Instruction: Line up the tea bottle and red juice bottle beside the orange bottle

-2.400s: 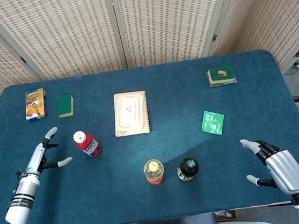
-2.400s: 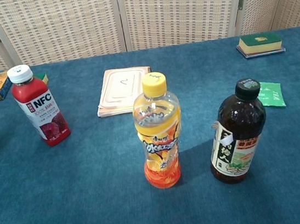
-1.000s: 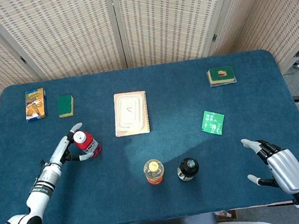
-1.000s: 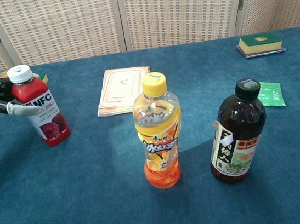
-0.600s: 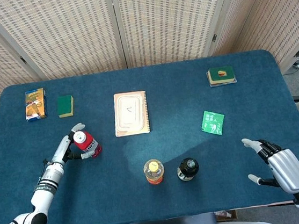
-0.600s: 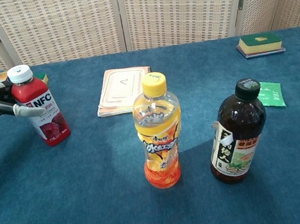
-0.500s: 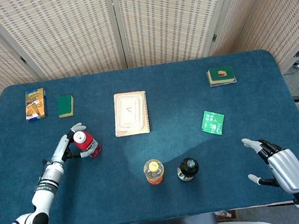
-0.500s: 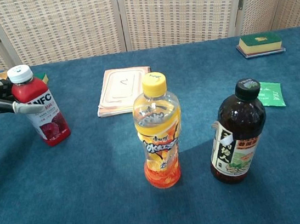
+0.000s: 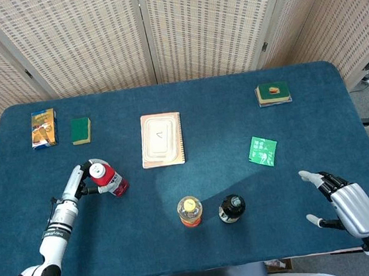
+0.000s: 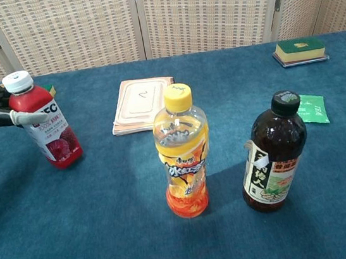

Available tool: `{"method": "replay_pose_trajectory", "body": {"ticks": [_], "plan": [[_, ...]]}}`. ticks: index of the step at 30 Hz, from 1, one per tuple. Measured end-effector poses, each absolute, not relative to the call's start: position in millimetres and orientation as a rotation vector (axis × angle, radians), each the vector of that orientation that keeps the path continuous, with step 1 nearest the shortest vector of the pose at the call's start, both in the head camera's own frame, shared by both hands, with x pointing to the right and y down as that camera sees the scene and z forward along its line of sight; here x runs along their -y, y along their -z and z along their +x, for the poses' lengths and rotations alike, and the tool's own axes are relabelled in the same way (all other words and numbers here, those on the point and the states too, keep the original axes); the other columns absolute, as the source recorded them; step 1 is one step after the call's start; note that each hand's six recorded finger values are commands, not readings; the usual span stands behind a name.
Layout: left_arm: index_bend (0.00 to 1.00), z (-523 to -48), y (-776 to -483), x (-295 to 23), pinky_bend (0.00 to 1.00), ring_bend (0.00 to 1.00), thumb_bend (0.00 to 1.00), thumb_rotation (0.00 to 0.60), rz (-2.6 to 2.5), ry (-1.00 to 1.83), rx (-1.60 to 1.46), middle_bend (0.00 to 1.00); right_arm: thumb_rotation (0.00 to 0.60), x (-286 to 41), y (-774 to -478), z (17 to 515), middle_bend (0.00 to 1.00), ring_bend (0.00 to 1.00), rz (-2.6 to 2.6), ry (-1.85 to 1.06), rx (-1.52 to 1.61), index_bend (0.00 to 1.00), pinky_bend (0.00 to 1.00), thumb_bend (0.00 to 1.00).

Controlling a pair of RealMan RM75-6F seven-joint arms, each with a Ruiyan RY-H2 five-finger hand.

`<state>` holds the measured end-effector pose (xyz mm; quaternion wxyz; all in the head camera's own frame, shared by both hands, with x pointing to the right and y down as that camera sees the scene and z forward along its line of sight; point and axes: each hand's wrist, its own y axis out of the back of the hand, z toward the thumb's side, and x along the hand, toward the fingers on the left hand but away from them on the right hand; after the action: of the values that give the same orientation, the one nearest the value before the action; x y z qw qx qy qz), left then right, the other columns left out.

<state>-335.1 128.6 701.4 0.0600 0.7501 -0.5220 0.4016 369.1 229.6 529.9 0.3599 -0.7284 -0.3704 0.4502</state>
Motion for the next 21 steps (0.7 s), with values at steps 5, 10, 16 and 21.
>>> {"method": "replay_pose_trajectory", "body": {"ticks": [5,10,16,21], "plan": [[0.53,-339.8,-685.6,-131.7,0.40,0.47,0.09,0.600,2.318,-1.210,1.607,0.41,0.600,-229.9,-529.4,368.6,0.30,0.24,-1.881,-1.156,0.955,0.18,0.46,0.00],[0.53,-345.6,-667.7,-141.7,0.40,0.47,0.10,0.600,2.384,-1.236,1.590,0.41,0.600,-230.9,-529.4,367.2,0.30,0.24,-1.887,-1.153,0.950,0.18,0.46,0.00],[0.53,-345.4,-646.5,-155.9,0.40,0.47,0.10,0.600,2.465,-1.231,1.573,0.41,0.600,-231.6,-529.6,366.3,0.30,0.24,-1.890,-1.152,0.947,0.18,0.46,0.00],[0.52,-341.3,-634.4,-170.5,0.40,0.46,0.09,0.600,2.521,-1.239,1.518,0.41,0.600,-231.6,-529.6,366.6,0.30,0.24,-1.889,-1.153,0.948,0.18,0.46,0.00]]}}
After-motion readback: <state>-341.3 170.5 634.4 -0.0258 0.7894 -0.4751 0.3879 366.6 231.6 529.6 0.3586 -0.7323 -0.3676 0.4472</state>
